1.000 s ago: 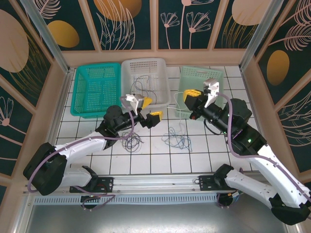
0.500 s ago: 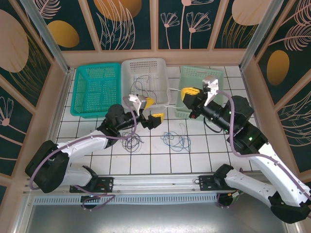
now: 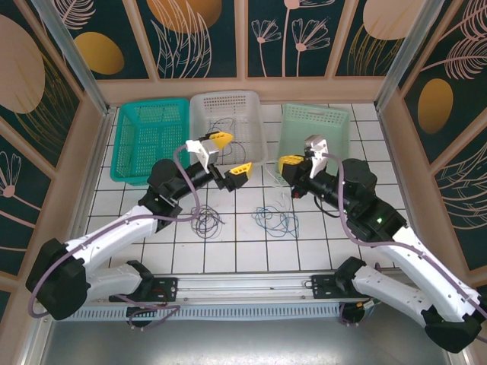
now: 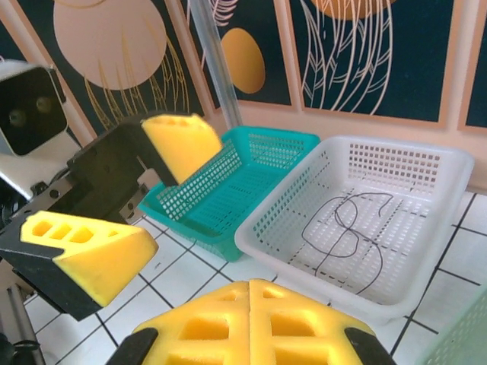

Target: Untangle the cables

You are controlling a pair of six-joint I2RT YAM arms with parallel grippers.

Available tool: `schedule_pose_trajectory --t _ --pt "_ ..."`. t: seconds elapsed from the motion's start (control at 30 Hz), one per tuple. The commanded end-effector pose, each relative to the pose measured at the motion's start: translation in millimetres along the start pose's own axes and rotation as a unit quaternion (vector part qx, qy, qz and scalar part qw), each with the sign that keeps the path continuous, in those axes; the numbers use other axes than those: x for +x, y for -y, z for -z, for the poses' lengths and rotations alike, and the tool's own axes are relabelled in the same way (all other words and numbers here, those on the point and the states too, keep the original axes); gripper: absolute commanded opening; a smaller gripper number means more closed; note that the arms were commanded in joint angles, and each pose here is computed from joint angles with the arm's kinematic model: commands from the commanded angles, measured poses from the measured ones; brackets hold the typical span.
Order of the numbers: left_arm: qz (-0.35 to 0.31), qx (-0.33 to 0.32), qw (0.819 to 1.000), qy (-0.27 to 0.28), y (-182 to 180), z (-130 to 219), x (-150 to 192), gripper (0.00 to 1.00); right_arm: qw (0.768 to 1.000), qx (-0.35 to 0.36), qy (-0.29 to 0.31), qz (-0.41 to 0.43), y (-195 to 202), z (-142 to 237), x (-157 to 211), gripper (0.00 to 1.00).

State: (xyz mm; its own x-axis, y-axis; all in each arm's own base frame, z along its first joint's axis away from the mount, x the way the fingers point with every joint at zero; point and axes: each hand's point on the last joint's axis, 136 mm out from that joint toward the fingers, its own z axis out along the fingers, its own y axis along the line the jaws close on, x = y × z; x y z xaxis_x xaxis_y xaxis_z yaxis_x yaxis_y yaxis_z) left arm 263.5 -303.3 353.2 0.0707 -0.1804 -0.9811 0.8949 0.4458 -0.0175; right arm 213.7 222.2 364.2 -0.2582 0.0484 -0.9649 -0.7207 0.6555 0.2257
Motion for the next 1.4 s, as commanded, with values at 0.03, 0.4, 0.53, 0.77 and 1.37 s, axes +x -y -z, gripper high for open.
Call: schedule_pose_trajectory --t 0.03,0.4,0.53,0.77,1.37 --pt "-0.034 0.081 0.995 -0.046 17.9 -20.5 8.9 0.98 1.0 -0.031 -0.002 0.002 -9.6 -0.9 0.8 0.0" --pt "-0.043 0.195 0.976 -0.089 44.8 -29.4 30.5 0.93 0.998 -0.061 -0.01 0.013 -19.7 6.7 5.2 0.0" --pt "-0.028 0.243 0.965 -0.098 55.7 -33.1 28.3 0.83 0.998 -0.066 -0.01 0.014 -20.6 6.4 5.2 0.0" --pt "-0.009 0.269 0.956 -0.115 59.3 -37.7 34.5 0.51 0.997 -0.071 -0.009 0.015 -21.3 7.0 4.3 0.0" --pt "0.0 0.205 0.97 -0.13 38.8 -44.7 34.5 0.0 0.999 -0.001 -0.034 0.007 10.2 -5.1 17.6 0.55"
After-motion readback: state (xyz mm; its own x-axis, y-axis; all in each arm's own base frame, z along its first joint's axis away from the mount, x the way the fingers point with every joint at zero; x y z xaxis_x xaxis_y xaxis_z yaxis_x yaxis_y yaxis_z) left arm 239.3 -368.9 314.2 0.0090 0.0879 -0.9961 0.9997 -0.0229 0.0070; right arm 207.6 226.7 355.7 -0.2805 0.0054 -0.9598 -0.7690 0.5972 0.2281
